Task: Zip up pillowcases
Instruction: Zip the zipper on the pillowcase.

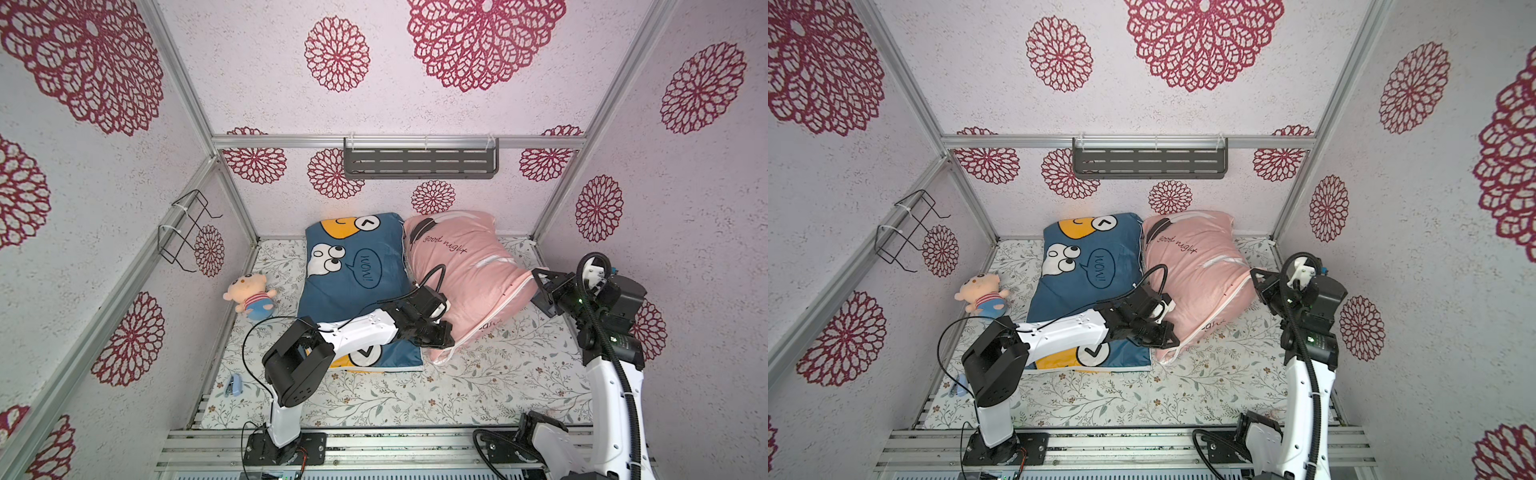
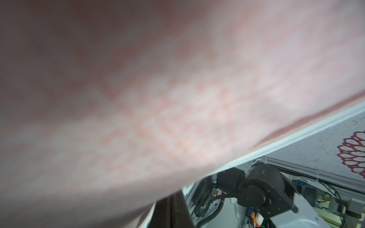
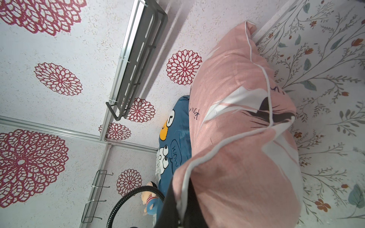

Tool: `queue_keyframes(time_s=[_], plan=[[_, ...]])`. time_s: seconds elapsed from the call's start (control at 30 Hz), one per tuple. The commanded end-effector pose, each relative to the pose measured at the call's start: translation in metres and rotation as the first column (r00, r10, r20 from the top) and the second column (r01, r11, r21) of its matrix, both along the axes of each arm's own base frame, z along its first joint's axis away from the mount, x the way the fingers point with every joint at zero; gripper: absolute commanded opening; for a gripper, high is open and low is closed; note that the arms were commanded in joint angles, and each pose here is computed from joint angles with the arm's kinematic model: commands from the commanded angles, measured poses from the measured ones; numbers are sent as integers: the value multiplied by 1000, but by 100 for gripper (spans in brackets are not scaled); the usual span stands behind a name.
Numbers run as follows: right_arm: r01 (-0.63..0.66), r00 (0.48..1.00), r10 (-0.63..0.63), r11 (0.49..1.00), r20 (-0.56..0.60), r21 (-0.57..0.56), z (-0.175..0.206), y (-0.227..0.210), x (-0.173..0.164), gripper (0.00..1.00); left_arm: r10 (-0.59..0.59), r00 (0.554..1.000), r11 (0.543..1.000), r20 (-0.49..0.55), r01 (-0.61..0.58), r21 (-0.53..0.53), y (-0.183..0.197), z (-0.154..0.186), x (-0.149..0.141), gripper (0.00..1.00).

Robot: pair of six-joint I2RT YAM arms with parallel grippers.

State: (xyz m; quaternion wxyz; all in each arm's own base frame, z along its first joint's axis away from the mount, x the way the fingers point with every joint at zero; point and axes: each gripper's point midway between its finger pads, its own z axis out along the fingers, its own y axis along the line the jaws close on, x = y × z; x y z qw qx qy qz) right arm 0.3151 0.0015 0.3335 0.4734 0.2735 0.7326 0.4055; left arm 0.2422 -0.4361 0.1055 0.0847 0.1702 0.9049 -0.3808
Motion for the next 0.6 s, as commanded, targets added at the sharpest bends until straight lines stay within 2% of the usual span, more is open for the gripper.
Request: queue_keyframes(time_s=[0.0, 0.27, 0.57], plan=[[56, 979, -36, 994, 200, -97, 60, -10, 3, 0, -15, 1000, 991, 5, 14, 130, 31, -21, -7, 0], [60, 978, -38, 993, 207, -101, 65, -13, 8, 0, -50, 999, 972, 15, 45, 230, 54, -32, -14, 0], [61, 978, -38, 992, 206, -110, 65, -16, 16, 0, -33, 999, 967, -15, 35, 253, 68, -43, -23, 0]])
